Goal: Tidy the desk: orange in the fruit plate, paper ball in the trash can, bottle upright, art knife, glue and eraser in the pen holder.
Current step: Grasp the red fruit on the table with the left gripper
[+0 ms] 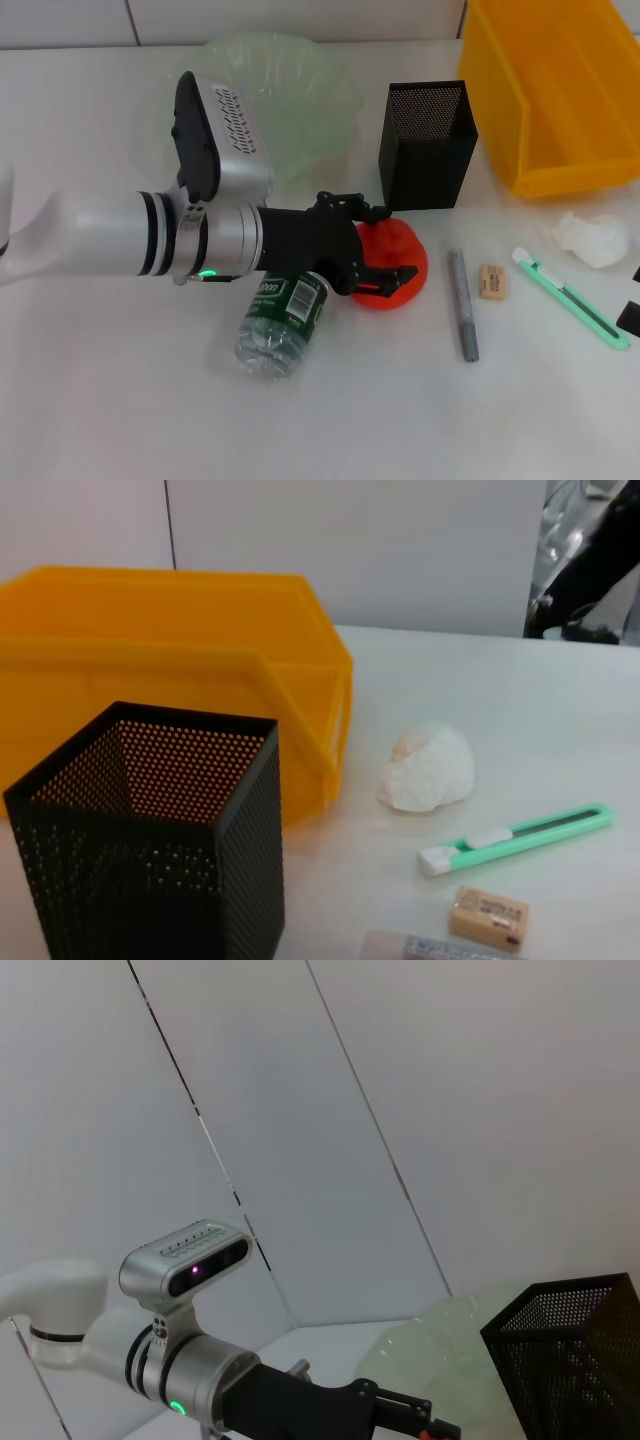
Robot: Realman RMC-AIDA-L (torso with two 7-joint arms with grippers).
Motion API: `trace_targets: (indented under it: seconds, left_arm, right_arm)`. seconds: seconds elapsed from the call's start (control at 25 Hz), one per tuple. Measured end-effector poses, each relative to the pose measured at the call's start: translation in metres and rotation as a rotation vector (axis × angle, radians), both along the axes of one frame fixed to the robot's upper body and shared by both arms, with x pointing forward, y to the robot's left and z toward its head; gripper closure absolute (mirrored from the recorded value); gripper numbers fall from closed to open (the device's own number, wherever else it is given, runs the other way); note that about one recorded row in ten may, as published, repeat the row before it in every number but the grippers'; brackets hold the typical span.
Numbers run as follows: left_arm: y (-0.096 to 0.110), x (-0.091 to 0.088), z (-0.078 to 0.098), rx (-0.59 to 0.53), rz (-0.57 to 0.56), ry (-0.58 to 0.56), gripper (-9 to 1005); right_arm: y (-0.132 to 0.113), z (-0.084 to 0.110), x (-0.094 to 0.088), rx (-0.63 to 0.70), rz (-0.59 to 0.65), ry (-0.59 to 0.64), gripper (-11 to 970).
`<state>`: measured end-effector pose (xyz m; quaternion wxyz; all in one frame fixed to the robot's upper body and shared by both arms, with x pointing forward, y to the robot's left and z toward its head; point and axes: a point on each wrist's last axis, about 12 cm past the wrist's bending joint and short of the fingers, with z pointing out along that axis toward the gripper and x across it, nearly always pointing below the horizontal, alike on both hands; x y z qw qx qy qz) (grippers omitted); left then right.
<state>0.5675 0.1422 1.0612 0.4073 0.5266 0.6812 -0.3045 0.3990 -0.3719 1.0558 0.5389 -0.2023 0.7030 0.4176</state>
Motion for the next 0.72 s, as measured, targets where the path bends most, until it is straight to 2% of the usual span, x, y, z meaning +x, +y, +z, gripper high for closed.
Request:
trace_targets:
  seconds: [0.56,0.68,0.72]
  left_arm:
    - [-0.0045,-0.0055,-0.005,0.047,-0.011,-0.069,252]
    - [-0.0022,-0.0082,-0.0062,0.032,-0.009,-0.09,444]
    - [-0.0022,-0.0082,-0.0062,0.032,-0.009,-0.09,464]
  right_arm:
    - [0.0026,-0.0001,0.0027,0.003,0.004,-0.003,164]
    - [0.0031,-0.0002,0.0032,0.004,0.005,-0.004,164]
    - [0.0035,-0.0003,0.0033,0.005,0.005,-0.004,164]
